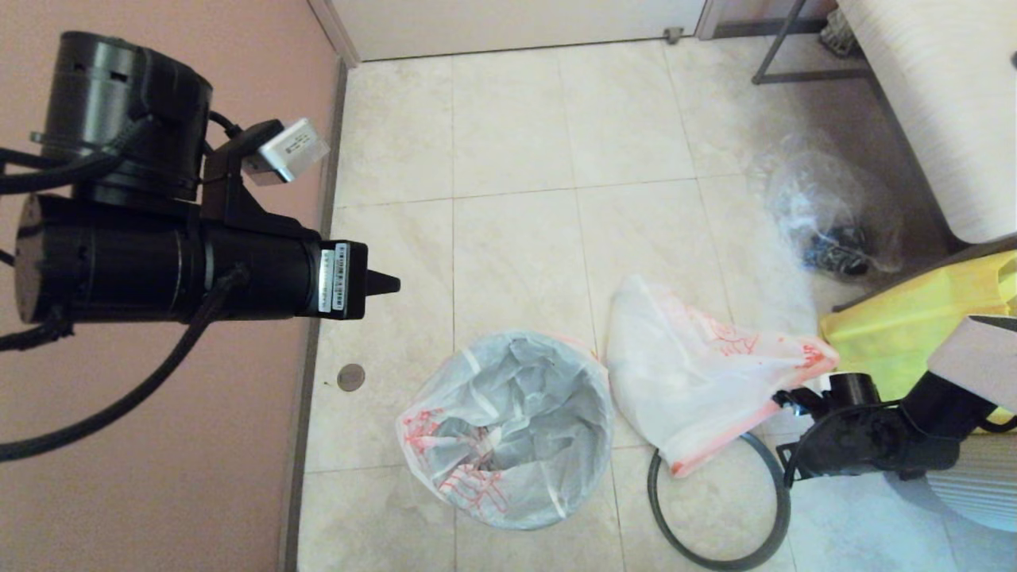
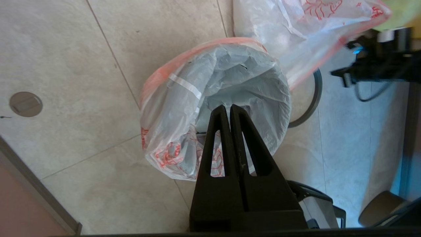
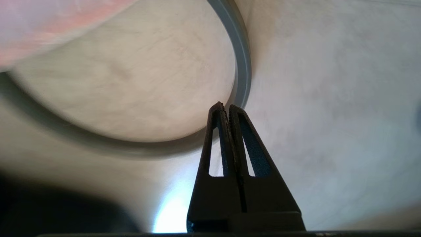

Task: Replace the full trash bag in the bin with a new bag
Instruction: Place the trash can ring on the trash can

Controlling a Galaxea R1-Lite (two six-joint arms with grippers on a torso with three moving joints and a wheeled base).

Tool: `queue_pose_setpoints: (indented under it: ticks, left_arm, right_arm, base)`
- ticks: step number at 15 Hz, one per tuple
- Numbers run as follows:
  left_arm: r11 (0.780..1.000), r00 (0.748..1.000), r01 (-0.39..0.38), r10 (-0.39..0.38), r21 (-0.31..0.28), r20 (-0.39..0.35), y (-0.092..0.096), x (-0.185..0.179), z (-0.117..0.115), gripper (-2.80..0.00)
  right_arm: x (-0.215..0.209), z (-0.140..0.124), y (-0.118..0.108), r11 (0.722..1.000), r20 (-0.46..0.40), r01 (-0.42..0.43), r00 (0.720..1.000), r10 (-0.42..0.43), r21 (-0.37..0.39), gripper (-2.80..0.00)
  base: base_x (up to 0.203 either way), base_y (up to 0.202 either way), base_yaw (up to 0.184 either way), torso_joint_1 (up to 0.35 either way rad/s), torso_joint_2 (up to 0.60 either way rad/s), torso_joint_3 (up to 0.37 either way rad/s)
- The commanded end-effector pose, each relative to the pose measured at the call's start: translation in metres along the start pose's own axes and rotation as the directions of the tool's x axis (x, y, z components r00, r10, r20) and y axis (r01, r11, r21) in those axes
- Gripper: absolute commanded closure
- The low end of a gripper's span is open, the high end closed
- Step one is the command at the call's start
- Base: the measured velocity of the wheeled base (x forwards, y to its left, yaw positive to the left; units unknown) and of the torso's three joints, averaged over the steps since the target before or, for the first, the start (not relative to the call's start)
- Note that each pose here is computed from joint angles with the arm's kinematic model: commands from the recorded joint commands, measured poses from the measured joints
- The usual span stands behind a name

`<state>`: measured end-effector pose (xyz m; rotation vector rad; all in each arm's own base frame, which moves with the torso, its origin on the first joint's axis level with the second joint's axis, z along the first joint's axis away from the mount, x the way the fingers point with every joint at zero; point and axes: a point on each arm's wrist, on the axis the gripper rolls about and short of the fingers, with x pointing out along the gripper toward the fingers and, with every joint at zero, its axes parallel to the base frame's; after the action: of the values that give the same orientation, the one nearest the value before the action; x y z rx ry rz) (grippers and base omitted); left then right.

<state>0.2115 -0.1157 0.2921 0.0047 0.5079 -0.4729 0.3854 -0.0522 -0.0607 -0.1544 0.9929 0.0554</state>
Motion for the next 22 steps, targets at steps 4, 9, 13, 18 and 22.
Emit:
queue_pose_setpoints:
  ticks: [4,9,13,18,22]
  left_arm:
    - [1.0,1.0,-0.005,0.005,0.008,0.004,-0.004,0.014,-0.003,0.0]
    - [1.0,1.0,-0.021,0.021,0.012,0.023,-0.005,0.018,-0.004,0.0]
    - [1.0,1.0,-0.02,0.019,0.013,0.021,-0.005,0.019,-0.005,0.0]
    - [1.0,0.999,-0.016,0.015,0.022,0.036,-0.01,0.011,-0.005,0.0]
    - [0.999,0.997,-0.013,0.011,0.029,0.076,-0.012,-0.005,-0.002,0.0]
  right_arm:
    - [0.054,-0.018,-0.005,0.992,-0.042,-0.012,0.999,0.007,-0.122,0.0]
    - [0.075,-0.017,-0.004,0.989,0.022,0.017,1.0,-0.014,-0.145,-2.8]
    - [0.084,-0.015,-0.007,0.985,0.033,0.029,0.999,-0.024,-0.17,0.0]
    - [0.064,-0.011,-0.004,0.985,0.033,0.028,0.999,-0.023,-0.169,0.0]
    - [-0.002,-0.01,-0.001,0.988,0.031,0.029,0.999,-0.024,-0.149,0.0]
  base:
    - [0.0,0.0,0.0,0.0,0.0,0.0]
    - [0.0,0.0,0.0,0.0,0.0,0.0]
    - [0.0,0.0,0.0,0.0,0.0,0.0]
    - [0.0,0.0,0.0,0.0,0.0,0.0]
    - [0.0,0.0,0.0,0.0,0.0,0.0]
